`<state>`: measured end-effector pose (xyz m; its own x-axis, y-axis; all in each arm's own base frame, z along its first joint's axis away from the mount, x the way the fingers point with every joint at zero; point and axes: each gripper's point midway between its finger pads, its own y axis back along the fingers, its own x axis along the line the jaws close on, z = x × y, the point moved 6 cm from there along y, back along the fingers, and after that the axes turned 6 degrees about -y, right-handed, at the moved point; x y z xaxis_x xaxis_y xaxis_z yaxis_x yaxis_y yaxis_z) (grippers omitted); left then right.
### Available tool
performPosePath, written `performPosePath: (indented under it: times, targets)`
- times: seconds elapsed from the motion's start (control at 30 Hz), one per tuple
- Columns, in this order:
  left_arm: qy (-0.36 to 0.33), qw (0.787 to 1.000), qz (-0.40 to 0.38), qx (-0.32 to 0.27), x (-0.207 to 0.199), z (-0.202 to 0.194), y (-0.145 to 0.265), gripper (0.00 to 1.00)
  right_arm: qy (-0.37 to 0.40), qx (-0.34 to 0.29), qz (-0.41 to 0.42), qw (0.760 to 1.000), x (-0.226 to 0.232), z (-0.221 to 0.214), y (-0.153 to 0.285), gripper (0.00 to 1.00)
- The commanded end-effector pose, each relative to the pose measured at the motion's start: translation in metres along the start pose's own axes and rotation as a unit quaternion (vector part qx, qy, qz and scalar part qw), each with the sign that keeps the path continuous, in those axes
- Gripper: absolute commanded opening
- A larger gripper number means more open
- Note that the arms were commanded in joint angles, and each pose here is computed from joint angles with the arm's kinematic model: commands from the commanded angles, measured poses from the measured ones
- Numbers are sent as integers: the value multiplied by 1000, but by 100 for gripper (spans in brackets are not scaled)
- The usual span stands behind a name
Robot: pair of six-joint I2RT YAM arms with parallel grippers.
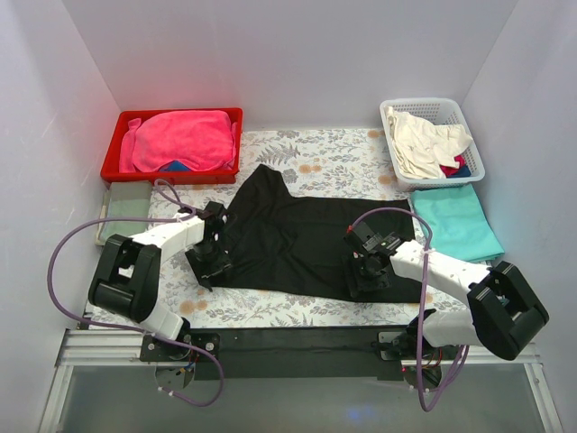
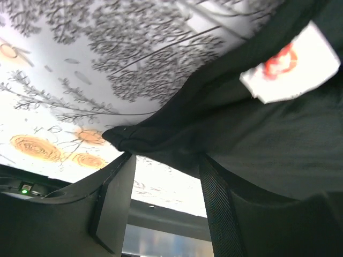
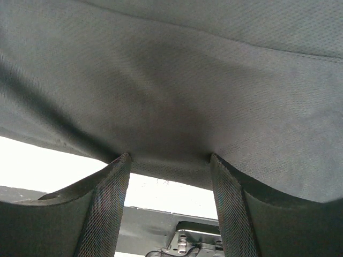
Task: Fold and stack the t-shirts
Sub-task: Fold the flattened tshirt in 1/3 of the way
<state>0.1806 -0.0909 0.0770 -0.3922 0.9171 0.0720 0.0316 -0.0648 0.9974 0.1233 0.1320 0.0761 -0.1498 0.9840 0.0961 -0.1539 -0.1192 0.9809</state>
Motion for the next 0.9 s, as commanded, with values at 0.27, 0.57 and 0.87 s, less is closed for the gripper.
performPosePath:
  times: [0.27,0.57,0.87]
  targets:
    - [8,995,58,78,29,-39,-14,50,-15,48,9,999,-1,-17,-1,65]
    - [13,995,62,83,39,-47,15,50,-39,95,38,994,-7,-51,16,64]
    - [19,999,35,-3,21,-11,60,50,-41,25,51,998,-3,-33,47,64]
